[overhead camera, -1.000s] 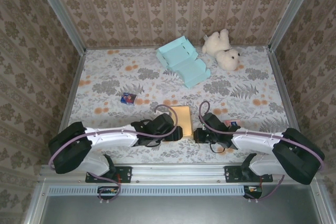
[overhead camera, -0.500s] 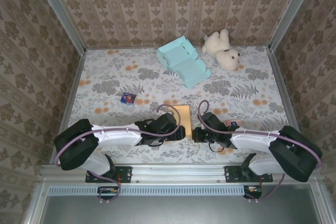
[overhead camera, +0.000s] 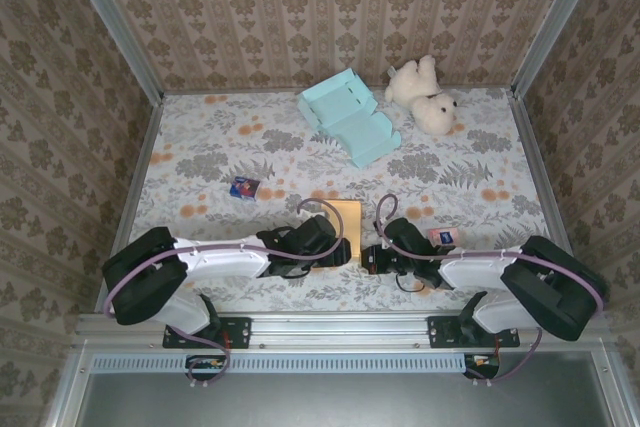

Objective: Fold the paper box

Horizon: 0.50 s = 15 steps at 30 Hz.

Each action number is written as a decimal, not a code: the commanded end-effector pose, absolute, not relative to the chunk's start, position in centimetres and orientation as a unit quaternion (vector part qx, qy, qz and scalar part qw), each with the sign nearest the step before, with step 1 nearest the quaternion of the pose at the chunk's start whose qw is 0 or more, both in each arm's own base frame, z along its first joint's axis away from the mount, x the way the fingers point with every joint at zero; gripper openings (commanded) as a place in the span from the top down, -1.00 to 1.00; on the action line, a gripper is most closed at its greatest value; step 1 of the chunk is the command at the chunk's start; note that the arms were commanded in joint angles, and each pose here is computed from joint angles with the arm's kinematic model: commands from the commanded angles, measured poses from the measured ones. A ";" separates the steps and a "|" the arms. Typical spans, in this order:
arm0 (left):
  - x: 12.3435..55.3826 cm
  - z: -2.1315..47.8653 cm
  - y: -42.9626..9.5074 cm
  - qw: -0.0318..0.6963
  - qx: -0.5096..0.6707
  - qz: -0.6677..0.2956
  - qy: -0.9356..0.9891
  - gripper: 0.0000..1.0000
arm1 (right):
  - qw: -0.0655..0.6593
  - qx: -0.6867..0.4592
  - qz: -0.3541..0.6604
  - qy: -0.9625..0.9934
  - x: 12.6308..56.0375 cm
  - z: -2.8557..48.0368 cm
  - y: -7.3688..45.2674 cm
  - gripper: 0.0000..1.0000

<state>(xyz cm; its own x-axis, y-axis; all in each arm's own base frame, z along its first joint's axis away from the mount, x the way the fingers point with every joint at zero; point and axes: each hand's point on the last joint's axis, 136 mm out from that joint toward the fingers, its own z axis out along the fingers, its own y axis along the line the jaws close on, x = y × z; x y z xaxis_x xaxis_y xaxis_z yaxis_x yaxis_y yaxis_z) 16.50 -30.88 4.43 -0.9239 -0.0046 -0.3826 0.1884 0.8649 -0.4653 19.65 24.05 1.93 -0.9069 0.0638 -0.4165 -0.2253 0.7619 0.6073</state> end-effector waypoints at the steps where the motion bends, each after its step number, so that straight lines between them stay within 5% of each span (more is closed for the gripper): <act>1: 15.5 6.0 -33.8 0.169 0.066 -0.309 0.933 -0.58 | 0.232 -0.132 0.478 0.837 18.4 8.0 30.3 1.00; 15: 19.0 6.3 -29.5 0.206 0.027 -0.257 0.944 -0.58 | 0.274 -0.061 0.415 0.865 19.4 5.7 31.5 1.00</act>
<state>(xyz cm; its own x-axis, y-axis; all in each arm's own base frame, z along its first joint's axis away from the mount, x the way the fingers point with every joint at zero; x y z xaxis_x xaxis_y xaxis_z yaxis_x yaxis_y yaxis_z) 17.80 -28.23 4.60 -0.9191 -0.0338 -0.3926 0.1402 0.9031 -0.4058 20.35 26.41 1.93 -0.8462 0.1129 -0.5208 -0.2419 0.7895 0.5641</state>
